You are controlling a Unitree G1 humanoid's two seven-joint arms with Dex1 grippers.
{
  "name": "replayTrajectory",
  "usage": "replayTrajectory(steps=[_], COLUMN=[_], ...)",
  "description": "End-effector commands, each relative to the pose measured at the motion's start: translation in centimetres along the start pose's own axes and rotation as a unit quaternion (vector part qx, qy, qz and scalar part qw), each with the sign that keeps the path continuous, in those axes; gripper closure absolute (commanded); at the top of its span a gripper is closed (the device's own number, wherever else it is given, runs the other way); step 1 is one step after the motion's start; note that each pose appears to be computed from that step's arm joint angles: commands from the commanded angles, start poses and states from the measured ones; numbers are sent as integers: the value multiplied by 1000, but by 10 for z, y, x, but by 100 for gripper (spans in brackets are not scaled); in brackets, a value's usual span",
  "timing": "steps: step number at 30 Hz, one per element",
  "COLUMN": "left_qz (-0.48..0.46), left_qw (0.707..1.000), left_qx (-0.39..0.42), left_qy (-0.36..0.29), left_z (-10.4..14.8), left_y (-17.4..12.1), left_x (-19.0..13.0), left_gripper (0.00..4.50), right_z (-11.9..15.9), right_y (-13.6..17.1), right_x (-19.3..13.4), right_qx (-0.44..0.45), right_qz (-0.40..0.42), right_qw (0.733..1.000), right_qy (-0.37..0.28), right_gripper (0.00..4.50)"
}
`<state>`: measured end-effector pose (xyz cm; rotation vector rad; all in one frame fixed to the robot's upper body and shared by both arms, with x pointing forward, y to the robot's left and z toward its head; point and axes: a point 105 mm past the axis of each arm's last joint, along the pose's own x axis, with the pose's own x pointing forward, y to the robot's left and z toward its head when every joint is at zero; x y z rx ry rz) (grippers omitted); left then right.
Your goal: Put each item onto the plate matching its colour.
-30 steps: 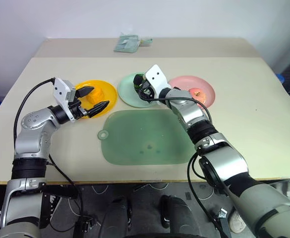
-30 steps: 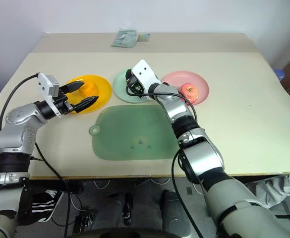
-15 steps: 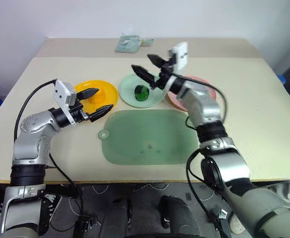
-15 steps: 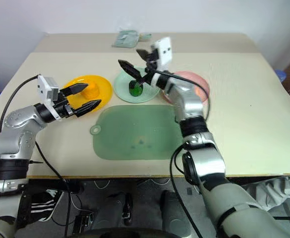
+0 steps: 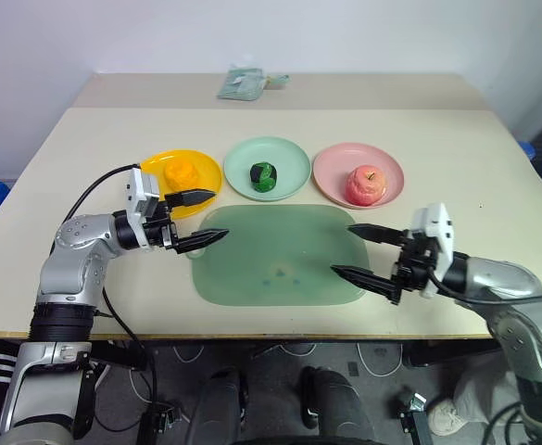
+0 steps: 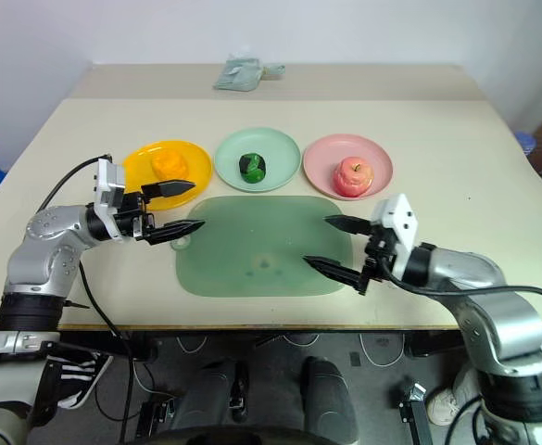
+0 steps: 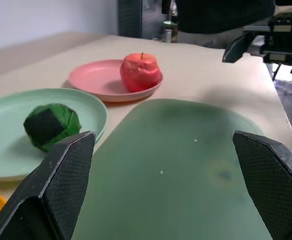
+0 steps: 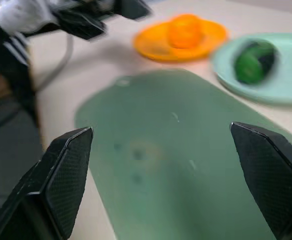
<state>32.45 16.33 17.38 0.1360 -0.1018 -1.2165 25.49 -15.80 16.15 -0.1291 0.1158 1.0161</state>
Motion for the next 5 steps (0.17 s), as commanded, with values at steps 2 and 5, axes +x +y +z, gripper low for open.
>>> replayTrajectory(steps=[2, 5], left_qz=[-37, -46], left_qw=[999, 998], left_qx=[20, 22], left_qy=[-24, -33], left_z=[8, 8], left_y=[-4, -5], left_x=[12, 18], left_gripper=[0, 0], right_z=[13, 12], right_y=[-1, -6], right_x=[-27, -29], right_qx=[-68, -86], right_qz=[-50, -66], right_qw=[996, 994], right_qy=[11, 24], right_gripper=[5, 5])
